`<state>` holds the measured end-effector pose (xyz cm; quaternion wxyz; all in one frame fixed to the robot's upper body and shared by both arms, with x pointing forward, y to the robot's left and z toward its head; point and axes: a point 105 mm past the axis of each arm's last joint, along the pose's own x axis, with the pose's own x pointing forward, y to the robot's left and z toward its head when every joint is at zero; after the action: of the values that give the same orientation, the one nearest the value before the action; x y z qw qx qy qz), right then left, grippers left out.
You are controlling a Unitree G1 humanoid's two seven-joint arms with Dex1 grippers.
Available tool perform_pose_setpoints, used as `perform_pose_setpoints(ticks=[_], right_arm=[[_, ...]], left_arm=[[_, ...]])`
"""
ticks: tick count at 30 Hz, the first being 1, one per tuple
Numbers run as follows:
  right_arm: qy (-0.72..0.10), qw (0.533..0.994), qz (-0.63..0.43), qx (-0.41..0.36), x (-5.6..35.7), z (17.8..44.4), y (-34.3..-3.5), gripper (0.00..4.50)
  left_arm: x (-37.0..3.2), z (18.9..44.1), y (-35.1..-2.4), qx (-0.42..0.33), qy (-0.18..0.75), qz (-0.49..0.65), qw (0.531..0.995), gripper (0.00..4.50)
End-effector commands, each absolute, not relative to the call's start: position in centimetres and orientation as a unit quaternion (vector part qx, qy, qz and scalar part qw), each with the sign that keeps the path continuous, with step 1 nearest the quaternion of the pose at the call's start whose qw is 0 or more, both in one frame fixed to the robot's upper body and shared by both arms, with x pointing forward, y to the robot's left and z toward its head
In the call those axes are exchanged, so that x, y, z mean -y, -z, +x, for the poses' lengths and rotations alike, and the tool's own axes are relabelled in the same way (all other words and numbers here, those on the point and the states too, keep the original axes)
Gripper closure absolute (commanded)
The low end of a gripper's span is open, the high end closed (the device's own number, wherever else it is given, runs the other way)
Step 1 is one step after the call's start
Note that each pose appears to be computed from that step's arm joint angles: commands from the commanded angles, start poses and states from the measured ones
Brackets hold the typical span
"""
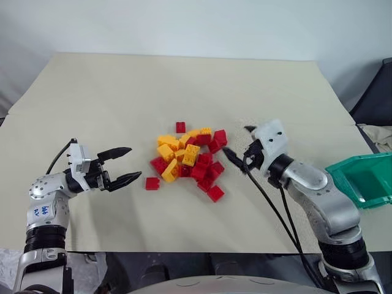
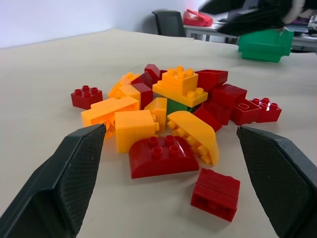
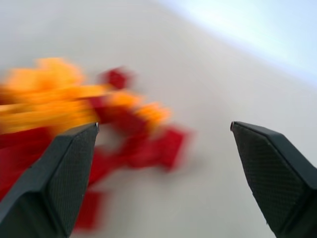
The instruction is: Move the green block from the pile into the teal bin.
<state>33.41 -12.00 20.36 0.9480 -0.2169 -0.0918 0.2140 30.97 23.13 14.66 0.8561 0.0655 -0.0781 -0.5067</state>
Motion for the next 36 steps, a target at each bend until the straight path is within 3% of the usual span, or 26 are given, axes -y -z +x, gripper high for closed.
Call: perform_pose_setpoints(ticks=[1, 3, 6, 15, 22, 25, 28, 36], right_arm=[[-0.144, 0.93, -0.308, 0.137, 12.6, 34.1, -21.0, 0.27], [-0.136, 0.928, -0.323, 0.123, 12.8, 34.4, -20.3, 0.41], [-0.136, 0.93, -0.316, 0.13, 12.5, 34.3, -20.2, 1.29], [-0.177, 0.925, -0.308, 0.134, 11.7, 33.6, -19.9, 4.47], [-0.285, 0.925, -0.23, 0.096, 8.1, 32.3, -20.2, 4.49], [-0.34, 0.928, -0.147, 0.033, 5.8, 31.9, -19.8, 4.49], [-0.424, 0.903, -0.05, -0.04, 2.2, 31.2, -19.9, 4.49], [-0.514, 0.852, -0.042, -0.089, -3.8, 30.1, -18.9, 4.49]], left_arm=[[-23.2, 30.7, -15.4, 0.1, 0.5, 0.066, 0.858, 0.0], [-23.3, 30.8, -15.4, 0.1, 0.499, 0.065, 0.859, 0.0], [-23.3, 30.8, -15.5, 0.1, 0.498, 0.065, 0.859, 0.0], [-23.3, 30.8, -15.6, 0.101, 0.495, 0.066, 0.861, 0.0], [-23.4, 31.0, -15.7, 0.102, 0.494, 0.066, 0.861, 0.0], [-23.3, 31.1, -15.8, 0.102, 0.495, 0.066, 0.86, 0.0], [-23.2, 31.3, -15.9, 0.105, 0.495, 0.066, 0.86, 0.0], [-23.3, 31.1, -16.0, 0.11, 0.493, 0.069, 0.861, 0.0]])
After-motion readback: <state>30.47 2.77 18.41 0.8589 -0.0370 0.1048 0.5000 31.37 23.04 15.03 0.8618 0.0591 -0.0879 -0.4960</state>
